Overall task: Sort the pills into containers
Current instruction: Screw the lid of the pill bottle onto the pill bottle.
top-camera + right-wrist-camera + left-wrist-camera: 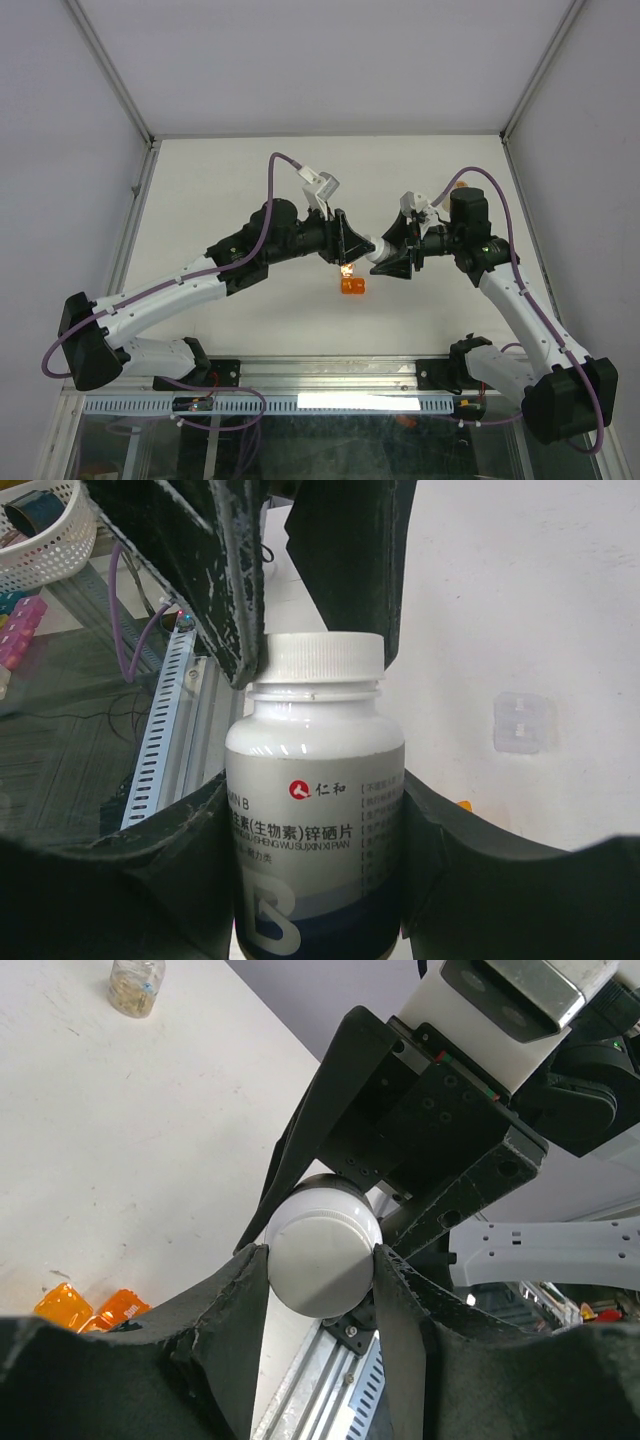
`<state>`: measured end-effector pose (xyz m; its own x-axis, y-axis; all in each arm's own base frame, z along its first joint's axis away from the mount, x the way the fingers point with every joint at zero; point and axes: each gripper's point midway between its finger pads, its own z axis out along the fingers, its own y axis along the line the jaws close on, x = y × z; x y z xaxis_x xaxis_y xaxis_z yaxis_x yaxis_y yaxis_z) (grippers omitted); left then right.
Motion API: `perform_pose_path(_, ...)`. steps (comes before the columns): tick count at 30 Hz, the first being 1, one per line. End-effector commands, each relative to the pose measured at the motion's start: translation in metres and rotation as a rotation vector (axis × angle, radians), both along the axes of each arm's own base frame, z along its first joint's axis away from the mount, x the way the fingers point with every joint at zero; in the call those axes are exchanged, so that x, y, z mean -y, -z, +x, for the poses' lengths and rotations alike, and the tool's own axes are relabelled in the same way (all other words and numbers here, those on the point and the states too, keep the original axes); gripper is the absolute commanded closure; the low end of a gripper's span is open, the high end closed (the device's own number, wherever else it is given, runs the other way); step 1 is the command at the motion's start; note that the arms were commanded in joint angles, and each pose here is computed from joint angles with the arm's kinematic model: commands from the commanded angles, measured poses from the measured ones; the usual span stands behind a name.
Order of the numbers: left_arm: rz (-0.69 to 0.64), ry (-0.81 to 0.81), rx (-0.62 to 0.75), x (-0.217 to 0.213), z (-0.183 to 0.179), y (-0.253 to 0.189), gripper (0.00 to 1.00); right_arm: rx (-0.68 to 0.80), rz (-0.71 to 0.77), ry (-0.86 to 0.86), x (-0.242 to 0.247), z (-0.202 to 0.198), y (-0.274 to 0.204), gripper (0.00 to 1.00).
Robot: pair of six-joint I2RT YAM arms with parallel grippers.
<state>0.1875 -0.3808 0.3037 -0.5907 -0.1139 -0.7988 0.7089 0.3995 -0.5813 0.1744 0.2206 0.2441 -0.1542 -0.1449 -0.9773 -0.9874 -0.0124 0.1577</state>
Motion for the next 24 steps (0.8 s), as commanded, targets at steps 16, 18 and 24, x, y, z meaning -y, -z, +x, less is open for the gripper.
perform_pose_path(16,-0.139,0.265,0.089,0.013,-0.044,-0.028,0.77,0.038,0.092,-0.078,-0.001,-0.009,-0.035,1.00)
perform_pose_path(18,-0.172,0.281,0.107,0.011,-0.048,-0.034,0.78,0.026,0.102,-0.087,0.000,-0.011,-0.037,1.00)
perform_pose_path(24,-0.160,0.243,0.075,0.005,-0.037,-0.029,0.80,0.043,0.108,-0.089,0.002,-0.014,-0.040,1.00)
